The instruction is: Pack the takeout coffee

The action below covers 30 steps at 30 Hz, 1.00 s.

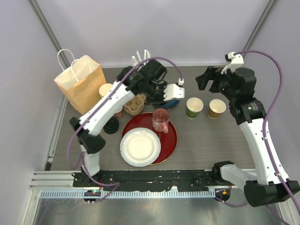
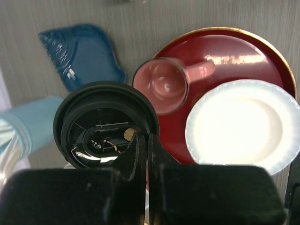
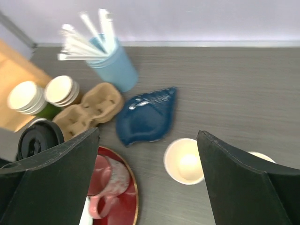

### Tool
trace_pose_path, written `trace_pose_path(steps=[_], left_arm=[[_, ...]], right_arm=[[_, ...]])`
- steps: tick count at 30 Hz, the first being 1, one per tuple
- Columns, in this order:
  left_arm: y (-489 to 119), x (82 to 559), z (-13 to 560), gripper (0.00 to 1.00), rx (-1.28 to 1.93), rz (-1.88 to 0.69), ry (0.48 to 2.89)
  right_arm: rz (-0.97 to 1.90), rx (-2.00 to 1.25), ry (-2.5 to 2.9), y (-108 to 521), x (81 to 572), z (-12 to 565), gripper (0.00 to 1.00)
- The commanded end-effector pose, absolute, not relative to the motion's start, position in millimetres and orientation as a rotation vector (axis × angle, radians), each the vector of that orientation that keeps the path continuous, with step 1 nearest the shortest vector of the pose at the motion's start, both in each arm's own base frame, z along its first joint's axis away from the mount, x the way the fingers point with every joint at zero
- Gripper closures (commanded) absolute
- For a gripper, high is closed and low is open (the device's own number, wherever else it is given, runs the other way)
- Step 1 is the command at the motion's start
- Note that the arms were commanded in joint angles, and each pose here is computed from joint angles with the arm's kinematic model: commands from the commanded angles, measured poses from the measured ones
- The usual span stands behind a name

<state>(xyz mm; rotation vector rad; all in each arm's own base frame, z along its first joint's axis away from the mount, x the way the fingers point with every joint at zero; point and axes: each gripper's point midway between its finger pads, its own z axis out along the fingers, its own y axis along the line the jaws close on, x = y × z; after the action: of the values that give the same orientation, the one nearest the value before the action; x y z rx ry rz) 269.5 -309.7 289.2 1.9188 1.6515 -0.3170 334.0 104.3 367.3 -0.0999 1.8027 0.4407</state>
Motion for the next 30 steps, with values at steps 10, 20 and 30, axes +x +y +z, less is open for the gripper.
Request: trace_pose_path(steps=[10, 20, 30], left_arm=[[-472.0, 296.6, 267.1, 1.00, 1.644, -0.624, 1.636], [-530.9, 294.0, 233.1, 1.00, 1.607, -0.652, 1.610], [-506.6, 291.7, 238.3, 1.00, 1.616, -0.576, 1.665]], right_arm=[[0.103, 0.307, 1.897, -11.0, 355.7, 309.6, 0.09], [0.229, 0.321, 1.964, -11.6, 384.1, 270.5, 0.12], [0.314, 0.289, 2.139, 1.7, 397.4, 216.8, 0.39]])
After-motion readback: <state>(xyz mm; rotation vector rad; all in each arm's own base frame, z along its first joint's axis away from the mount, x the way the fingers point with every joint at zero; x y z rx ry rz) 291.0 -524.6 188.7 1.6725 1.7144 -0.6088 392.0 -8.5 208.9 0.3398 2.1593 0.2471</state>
